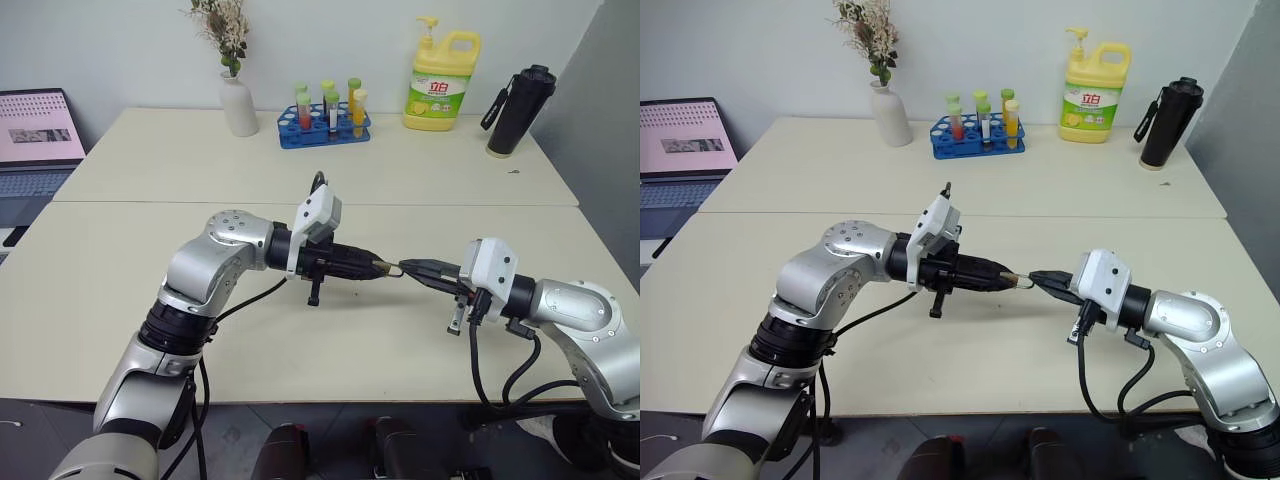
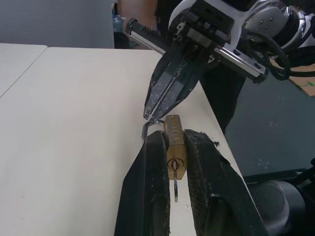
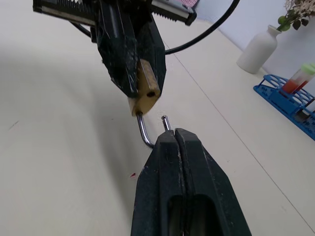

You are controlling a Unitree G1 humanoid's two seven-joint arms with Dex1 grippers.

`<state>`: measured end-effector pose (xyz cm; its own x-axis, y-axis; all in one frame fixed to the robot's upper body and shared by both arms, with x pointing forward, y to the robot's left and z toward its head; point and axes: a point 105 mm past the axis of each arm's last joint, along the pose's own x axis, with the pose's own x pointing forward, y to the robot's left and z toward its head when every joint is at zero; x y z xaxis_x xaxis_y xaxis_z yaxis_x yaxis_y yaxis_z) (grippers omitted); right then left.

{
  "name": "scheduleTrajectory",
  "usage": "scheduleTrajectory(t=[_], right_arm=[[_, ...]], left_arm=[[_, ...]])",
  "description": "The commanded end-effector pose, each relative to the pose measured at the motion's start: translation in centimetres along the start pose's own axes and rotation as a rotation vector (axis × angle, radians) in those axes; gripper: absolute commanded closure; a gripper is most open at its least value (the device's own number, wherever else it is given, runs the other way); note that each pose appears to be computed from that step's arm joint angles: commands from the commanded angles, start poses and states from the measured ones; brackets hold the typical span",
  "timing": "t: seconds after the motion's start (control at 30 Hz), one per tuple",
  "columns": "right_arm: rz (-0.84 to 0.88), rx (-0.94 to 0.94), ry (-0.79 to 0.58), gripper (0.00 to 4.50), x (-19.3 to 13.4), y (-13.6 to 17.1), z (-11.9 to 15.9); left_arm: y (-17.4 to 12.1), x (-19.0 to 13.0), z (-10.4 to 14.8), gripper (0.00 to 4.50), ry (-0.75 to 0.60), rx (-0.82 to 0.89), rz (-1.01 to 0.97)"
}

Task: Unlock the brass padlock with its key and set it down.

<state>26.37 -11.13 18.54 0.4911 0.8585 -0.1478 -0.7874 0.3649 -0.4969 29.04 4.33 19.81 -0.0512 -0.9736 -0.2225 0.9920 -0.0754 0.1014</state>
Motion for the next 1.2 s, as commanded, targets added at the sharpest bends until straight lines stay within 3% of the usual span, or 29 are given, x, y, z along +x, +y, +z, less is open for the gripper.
scheduleTrajectory(t=[0.03,0.8,1.2], right_arm=[[0.029,-0.037,-0.02,4.5,-0.2,-0.1,0.7],[0.137,-0.054,-0.022,4.5,0.6,0.4,1.9],[0.171,-0.027,0.004,4.5,0.4,1.5,0.5]], left_arm=[[-0.7,0.0,1.1,4.34,-0.026,0.042,-0.033],[-1.0,-0.3,1.4,4.34,-0.041,-0.009,-0.042],[-1.2,-0.4,1.6,4.34,-0.047,-0.013,-0.055]])
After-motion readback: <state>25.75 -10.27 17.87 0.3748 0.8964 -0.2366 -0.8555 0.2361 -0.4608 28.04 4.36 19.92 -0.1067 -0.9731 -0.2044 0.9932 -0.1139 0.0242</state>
